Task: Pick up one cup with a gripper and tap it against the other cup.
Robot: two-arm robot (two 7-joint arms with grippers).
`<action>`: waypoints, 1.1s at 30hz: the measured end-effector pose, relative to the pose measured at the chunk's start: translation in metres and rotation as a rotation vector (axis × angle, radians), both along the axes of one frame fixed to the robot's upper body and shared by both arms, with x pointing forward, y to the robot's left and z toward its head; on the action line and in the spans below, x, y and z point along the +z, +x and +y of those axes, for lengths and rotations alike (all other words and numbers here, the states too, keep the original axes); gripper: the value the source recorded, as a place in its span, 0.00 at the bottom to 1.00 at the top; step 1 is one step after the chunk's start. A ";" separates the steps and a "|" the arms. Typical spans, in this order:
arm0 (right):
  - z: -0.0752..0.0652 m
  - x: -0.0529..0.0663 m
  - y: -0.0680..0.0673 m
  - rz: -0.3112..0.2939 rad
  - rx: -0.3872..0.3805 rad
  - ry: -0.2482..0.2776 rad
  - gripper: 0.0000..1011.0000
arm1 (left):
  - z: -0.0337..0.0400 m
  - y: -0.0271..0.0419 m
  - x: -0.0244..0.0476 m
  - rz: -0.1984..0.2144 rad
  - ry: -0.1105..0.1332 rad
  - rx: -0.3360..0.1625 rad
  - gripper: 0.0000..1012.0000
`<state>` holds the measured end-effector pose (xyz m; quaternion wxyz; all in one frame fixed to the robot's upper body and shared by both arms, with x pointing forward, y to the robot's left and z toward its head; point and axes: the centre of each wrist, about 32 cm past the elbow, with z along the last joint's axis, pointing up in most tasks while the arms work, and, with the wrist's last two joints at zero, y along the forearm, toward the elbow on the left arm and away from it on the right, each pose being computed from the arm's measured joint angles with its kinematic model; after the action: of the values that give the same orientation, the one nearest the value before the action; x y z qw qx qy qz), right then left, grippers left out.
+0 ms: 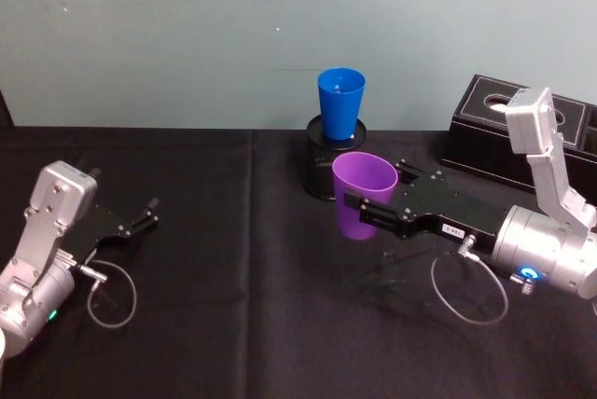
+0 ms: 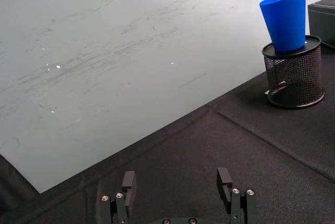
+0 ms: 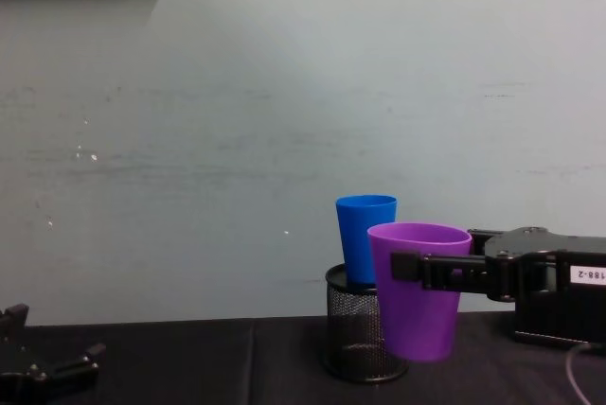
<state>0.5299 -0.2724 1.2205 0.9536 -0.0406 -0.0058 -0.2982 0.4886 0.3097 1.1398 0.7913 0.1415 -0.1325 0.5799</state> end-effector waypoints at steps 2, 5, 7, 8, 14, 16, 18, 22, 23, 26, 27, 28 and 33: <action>0.000 0.000 0.000 0.000 0.000 0.000 0.72 | 0.0000 0.0000 0.0000 0.000 0.000 0.000 1.00; 0.000 0.000 0.000 0.000 0.000 0.000 0.72 | 0.0000 0.0000 0.0000 0.000 0.000 0.000 1.00; 0.000 0.000 0.000 0.000 0.000 0.000 0.72 | 0.0000 0.0000 0.0000 0.000 0.000 0.000 1.00; 0.000 0.000 0.000 0.000 0.000 0.000 0.72 | 0.0000 0.0000 0.0000 0.000 0.000 0.000 1.00; 0.004 -0.009 0.003 -0.019 0.003 0.007 0.72 | 0.0000 0.0000 0.0000 0.000 0.000 0.000 1.00; 0.005 -0.013 0.004 -0.019 0.002 0.007 0.72 | 0.0000 0.0000 0.0000 0.000 0.000 0.000 1.00; 0.006 -0.021 0.005 -0.025 0.001 0.003 0.72 | 0.0000 0.0000 0.0000 0.000 0.000 0.000 1.00; 0.007 -0.033 0.006 -0.031 -0.003 -0.010 0.72 | 0.0000 0.0000 0.0000 0.000 0.000 0.000 1.00; 0.007 -0.036 0.006 -0.029 -0.004 -0.013 0.72 | 0.0000 0.0000 0.0000 0.000 0.000 0.000 1.00; 0.007 -0.046 0.007 -0.026 -0.003 -0.022 0.72 | 0.0000 0.0000 0.0000 0.000 0.000 0.000 1.00; 0.006 -0.048 0.007 -0.024 -0.002 -0.025 0.72 | 0.0000 0.0000 0.0000 0.000 0.000 0.000 1.00; 0.006 -0.052 0.007 -0.023 -0.001 -0.028 0.72 | 0.0000 0.0000 0.0000 0.000 0.000 0.000 1.00; 0.005 -0.063 0.008 -0.018 0.006 -0.037 0.72 | 0.0000 0.0000 0.0000 0.000 0.000 0.000 1.00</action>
<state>0.5379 -0.2672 1.1570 0.9535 -0.0554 -0.0202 -0.2955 0.4886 0.3097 1.1398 0.7913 0.1415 -0.1325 0.5799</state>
